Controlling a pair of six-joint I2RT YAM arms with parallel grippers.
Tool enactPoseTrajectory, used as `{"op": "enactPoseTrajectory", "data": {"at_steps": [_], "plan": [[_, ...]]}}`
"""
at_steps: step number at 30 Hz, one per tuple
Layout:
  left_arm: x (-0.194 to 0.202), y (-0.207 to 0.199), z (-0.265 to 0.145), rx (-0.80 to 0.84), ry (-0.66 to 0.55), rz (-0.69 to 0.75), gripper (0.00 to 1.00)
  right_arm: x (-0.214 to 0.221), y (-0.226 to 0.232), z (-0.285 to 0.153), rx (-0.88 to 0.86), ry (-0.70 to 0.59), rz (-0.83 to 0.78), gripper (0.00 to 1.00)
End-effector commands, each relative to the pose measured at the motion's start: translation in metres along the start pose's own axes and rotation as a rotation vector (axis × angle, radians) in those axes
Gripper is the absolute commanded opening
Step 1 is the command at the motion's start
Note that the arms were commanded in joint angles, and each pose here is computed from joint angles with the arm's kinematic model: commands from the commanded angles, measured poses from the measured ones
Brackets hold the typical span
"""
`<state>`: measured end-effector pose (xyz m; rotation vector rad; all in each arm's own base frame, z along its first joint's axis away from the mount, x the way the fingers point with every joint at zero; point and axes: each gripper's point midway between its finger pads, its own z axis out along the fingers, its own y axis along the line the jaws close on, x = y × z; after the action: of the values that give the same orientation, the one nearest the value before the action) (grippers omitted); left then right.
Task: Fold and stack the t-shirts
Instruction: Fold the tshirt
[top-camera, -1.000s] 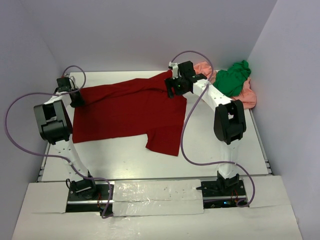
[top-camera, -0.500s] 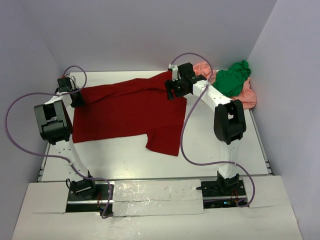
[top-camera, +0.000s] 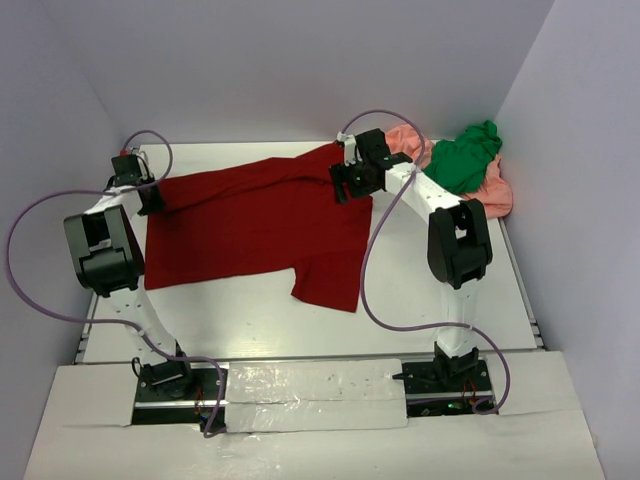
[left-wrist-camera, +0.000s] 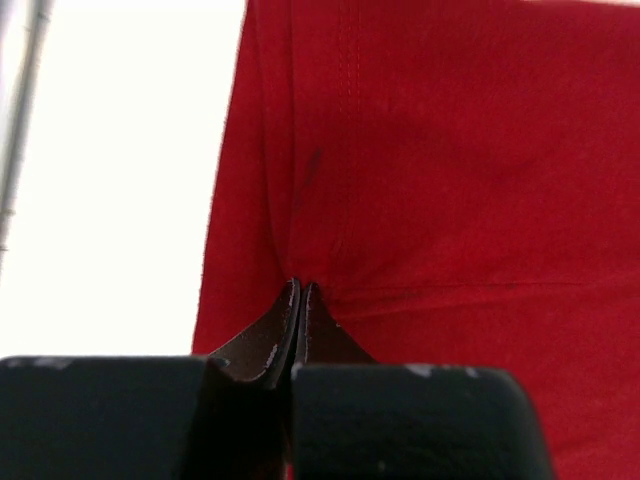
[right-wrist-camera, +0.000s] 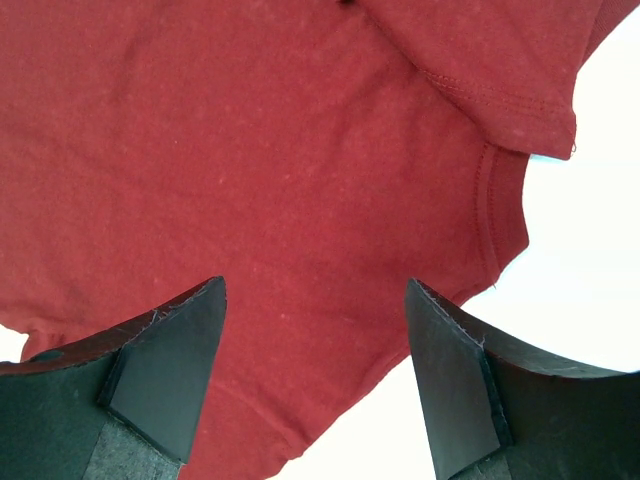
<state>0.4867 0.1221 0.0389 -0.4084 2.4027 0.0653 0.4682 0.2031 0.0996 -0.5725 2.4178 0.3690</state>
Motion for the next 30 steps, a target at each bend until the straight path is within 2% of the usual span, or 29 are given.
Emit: {"op": "enactPoseTrajectory", "data": {"at_steps": [1,18,20,21,24,28,30], "plan": [[-0.040,0.009,-0.028,-0.045,-0.126,0.016,0.00,-0.012,0.007,-0.009,-0.013,-0.048,-0.010,0.78],[-0.026,0.052,-0.039,-0.128,-0.119,-0.003,0.00,-0.013,0.007,-0.010,-0.008,-0.042,-0.009,0.78],[-0.020,0.054,-0.038,-0.123,-0.108,-0.008,0.03,-0.015,0.008,-0.011,-0.007,-0.043,-0.011,0.78],[-0.018,0.056,-0.037,-0.118,-0.104,-0.011,0.25,-0.015,0.009,-0.011,-0.009,-0.042,-0.013,0.78],[-0.006,0.056,-0.031,-0.088,-0.074,-0.014,0.77,-0.017,0.012,-0.010,-0.012,-0.043,-0.017,0.78],[-0.007,0.055,-0.029,-0.084,-0.091,-0.021,0.99,-0.019,0.007,-0.001,0.003,-0.061,-0.035,0.79],[-0.012,0.050,-0.031,-0.064,-0.109,-0.029,0.99,-0.023,0.003,0.010,0.010,-0.071,-0.048,0.79]]}}
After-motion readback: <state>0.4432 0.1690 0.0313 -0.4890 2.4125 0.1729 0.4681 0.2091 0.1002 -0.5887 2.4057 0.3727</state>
